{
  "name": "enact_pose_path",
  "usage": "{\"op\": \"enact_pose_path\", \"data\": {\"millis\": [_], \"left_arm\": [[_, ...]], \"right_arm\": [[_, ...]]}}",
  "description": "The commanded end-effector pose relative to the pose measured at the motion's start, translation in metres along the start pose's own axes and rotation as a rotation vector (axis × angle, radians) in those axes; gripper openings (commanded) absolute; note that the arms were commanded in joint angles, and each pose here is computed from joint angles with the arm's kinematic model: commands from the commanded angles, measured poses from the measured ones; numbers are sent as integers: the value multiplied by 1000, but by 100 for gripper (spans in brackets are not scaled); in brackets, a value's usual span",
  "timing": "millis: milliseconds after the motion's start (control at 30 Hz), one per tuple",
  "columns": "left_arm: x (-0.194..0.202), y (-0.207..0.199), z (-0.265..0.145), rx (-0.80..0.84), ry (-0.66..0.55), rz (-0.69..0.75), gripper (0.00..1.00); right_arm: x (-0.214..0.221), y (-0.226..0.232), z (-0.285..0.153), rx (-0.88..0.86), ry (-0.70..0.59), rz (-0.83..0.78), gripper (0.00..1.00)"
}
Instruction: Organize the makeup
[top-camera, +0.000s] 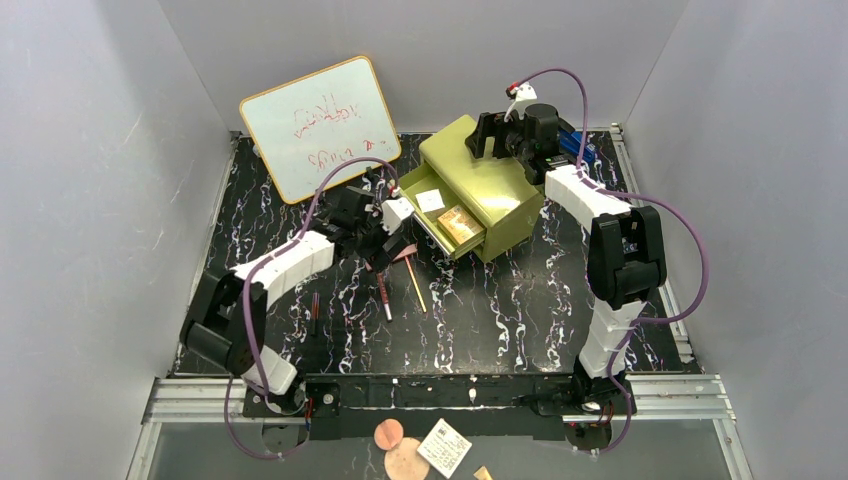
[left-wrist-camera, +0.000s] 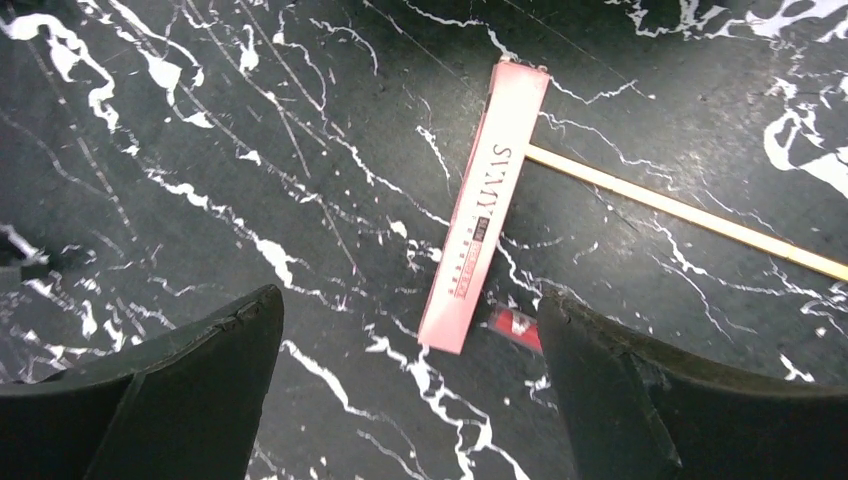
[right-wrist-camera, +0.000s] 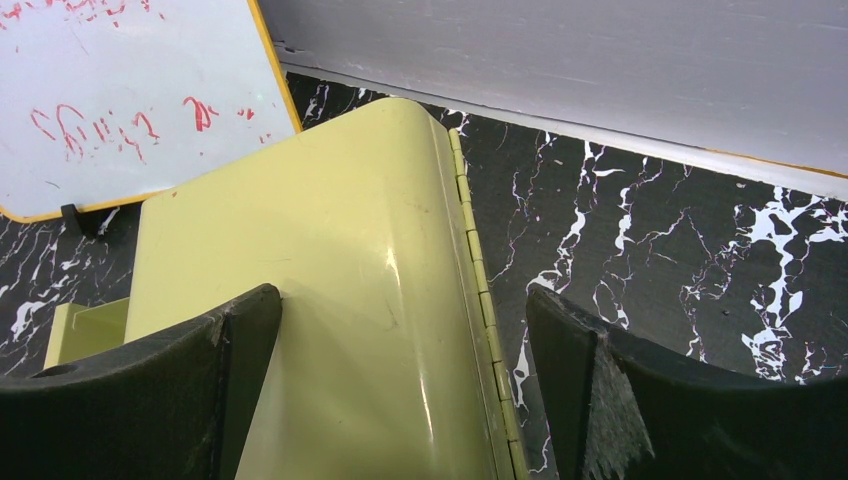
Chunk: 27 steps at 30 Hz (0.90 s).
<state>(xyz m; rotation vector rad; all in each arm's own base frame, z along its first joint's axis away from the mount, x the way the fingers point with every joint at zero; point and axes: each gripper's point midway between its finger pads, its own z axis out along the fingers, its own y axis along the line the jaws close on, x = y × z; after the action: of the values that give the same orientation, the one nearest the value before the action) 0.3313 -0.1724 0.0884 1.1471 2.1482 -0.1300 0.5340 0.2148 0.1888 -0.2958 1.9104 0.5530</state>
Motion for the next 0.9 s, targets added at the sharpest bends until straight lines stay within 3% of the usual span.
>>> {"op": "enact_pose_path", "data": {"millis": [0,133,700,800,867], "left_arm": [[-13,0,21,31,-82,3,93],[-18,-4,33,56,-115,-23,90],[14,-3,60,48,30,-20,69],[18,0,63,28,54,-27,60],[21,7,65,-4,80,-43,48]], "right_arm": [[216,-24,-44,97,675,107,99],[219,-25,-45,101,684,108,99],[223,-26,-45,105,697,108,99],[223,-26,-45,105,696,108,99],[223,-26,-45,104,696,108,99]]}}
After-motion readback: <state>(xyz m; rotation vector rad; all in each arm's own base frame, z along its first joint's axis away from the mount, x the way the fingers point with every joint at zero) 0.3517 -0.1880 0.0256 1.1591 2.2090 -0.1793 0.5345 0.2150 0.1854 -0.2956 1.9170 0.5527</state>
